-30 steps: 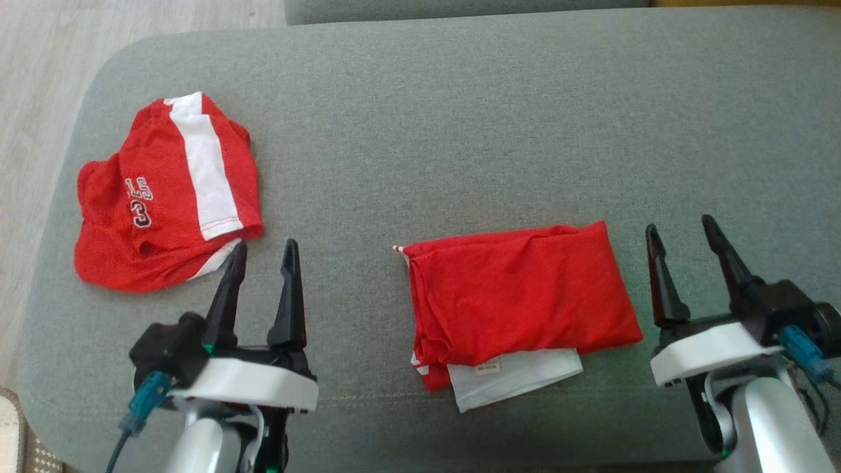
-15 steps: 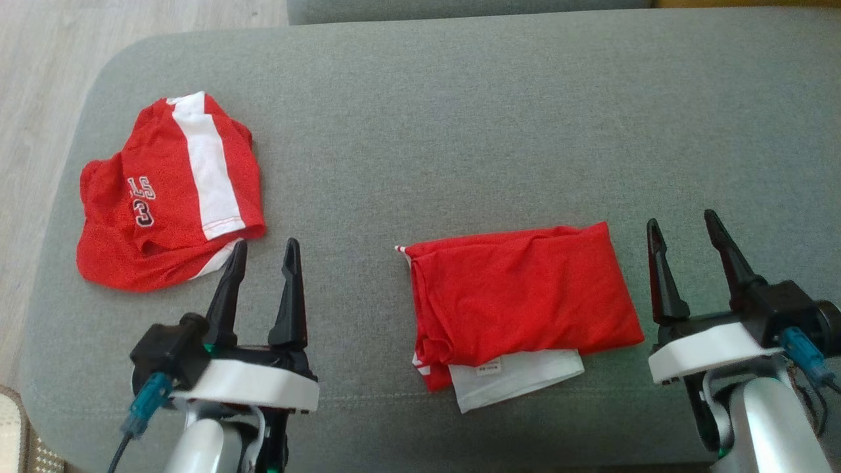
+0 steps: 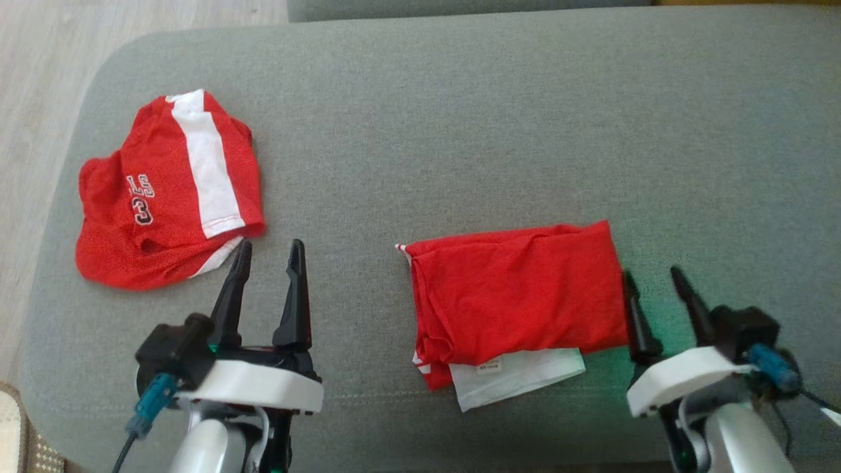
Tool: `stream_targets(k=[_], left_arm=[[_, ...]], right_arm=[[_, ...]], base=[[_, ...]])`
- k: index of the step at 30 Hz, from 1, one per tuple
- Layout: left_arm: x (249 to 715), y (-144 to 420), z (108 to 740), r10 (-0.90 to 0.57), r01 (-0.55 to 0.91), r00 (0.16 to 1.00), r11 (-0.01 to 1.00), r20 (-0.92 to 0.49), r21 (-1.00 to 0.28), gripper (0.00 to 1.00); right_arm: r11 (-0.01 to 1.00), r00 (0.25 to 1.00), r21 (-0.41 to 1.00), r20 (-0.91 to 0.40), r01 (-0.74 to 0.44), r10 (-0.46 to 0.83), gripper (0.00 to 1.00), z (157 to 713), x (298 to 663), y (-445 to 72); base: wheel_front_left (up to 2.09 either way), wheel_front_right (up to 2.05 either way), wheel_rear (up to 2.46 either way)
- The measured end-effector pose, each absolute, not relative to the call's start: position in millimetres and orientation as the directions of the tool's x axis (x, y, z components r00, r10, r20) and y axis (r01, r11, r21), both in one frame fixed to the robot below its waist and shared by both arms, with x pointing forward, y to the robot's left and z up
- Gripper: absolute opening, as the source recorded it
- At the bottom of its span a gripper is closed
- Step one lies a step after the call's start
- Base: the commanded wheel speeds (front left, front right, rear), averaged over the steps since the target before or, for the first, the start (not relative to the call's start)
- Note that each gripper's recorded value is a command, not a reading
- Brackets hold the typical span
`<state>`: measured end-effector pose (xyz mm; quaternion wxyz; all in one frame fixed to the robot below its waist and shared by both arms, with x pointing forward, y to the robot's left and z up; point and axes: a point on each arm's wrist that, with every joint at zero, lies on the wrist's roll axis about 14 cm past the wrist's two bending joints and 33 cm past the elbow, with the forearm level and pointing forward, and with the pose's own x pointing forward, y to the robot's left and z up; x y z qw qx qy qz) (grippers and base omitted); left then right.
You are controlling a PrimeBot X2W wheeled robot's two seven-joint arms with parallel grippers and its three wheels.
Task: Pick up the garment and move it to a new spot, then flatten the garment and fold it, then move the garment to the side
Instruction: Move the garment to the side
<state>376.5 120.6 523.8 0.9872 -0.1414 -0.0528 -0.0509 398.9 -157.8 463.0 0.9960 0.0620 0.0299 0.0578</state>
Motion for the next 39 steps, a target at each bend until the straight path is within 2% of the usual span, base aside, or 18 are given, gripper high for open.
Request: stream_targets(k=[5, 13, 18, 19, 20, 21, 30, 37, 39], left_arm=[[379, 119, 515, -0.088, 0.111, 0.992, 0.955, 0.092, -0.277, 1.00], [393, 120, 507, -0.088, 0.105, 0.993, 0.955, 0.073, -0.276, 1.00], [399, 125, 504, -0.075, 0.090, 0.995, 0.958, 0.067, -0.272, 1.00], [401, 126, 504, -0.072, 0.088, 0.995, 0.959, 0.067, -0.271, 1.00], [402, 127, 505, -0.071, 0.087, 0.995, 0.959, 0.070, -0.269, 1.00], [404, 127, 506, -0.072, 0.090, 0.995, 0.959, 0.076, -0.267, 1.00], [410, 124, 514, -0.083, 0.107, 0.991, 0.960, 0.101, -0.260, 1.00], [419, 114, 509, -0.113, 0.135, 0.989, 0.956, 0.097, -0.260, 1.00], [425, 109, 509, -0.135, 0.157, 0.985, 0.956, 0.103, -0.249, 1.00]], right_arm=[[0.979, 0.970, 0.181, -0.203, -0.095, 0.132, 1.00, 419, 394, -151], [0.970, 0.963, 0.226, -0.228, -0.092, 0.144, 1.00, 409, 429, -145], [0.968, 0.932, 0.233, -0.320, -0.097, 0.171, 1.00, 379, 426, -143], [0.966, 0.927, 0.237, -0.329, -0.101, 0.178, 0.95, 376, 426, -142], [0.965, 0.926, 0.237, -0.329, -0.107, 0.184, 0.21, 375, 428, -141], [0.965, 0.926, 0.232, -0.326, -0.119, 0.192, 0.00, 376, 430, -140], [0.965, 0.919, 0.114, -0.299, -0.234, 0.258, 0.00, 389, 440, -138], [0.941, 0.936, -0.041, -0.126, -0.336, 0.329, 0.00, 449, 480, -133], [0.939, 0.938, -0.077, -0.118, -0.336, 0.326, 0.00, 454, 489, -142]], base=[[0.00, 0.00, 0.00], [0.00, 0.00, 0.00], [0.00, 0.00, 0.00], [0.00, 0.00, 0.00], [0.00, 0.00, 0.00], [0.00, 0.00, 0.00], [0.00, 0.00, 0.00], [0.00, 0.00, 0.00], [0.00, 0.00, 0.00]])
